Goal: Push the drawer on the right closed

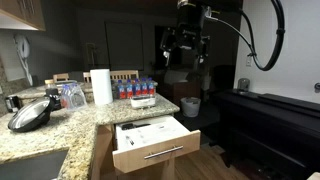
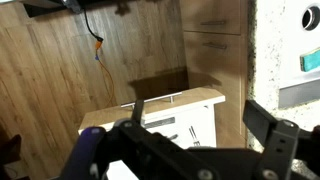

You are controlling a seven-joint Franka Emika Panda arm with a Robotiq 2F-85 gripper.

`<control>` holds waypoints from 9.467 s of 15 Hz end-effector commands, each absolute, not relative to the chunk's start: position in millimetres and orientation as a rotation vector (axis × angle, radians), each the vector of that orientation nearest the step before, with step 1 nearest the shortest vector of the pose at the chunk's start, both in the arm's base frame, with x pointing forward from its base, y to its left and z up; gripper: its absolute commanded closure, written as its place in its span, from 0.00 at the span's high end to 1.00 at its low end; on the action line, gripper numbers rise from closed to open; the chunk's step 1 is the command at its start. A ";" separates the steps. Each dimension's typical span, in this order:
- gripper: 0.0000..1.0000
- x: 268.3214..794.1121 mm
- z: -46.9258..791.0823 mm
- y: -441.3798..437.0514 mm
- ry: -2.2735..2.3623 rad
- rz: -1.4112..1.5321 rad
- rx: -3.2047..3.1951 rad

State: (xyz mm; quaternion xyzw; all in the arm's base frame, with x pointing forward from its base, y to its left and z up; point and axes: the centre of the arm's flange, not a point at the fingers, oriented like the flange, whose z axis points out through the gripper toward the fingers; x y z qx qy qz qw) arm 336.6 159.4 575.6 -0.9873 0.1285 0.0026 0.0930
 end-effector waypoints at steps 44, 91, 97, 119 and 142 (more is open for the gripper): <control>1.00 350.3 359.6 149.8 1.061 -0.188 -2.841; 1.00 429.1 107.9 171.8 1.583 -0.094 -2.621; 1.00 454.7 110.2 182.1 1.586 -0.229 -2.558; 1.00 638.1 106.4 178.8 1.287 -0.772 -2.463; 1.00 544.7 218.0 211.9 1.250 -0.134 -2.628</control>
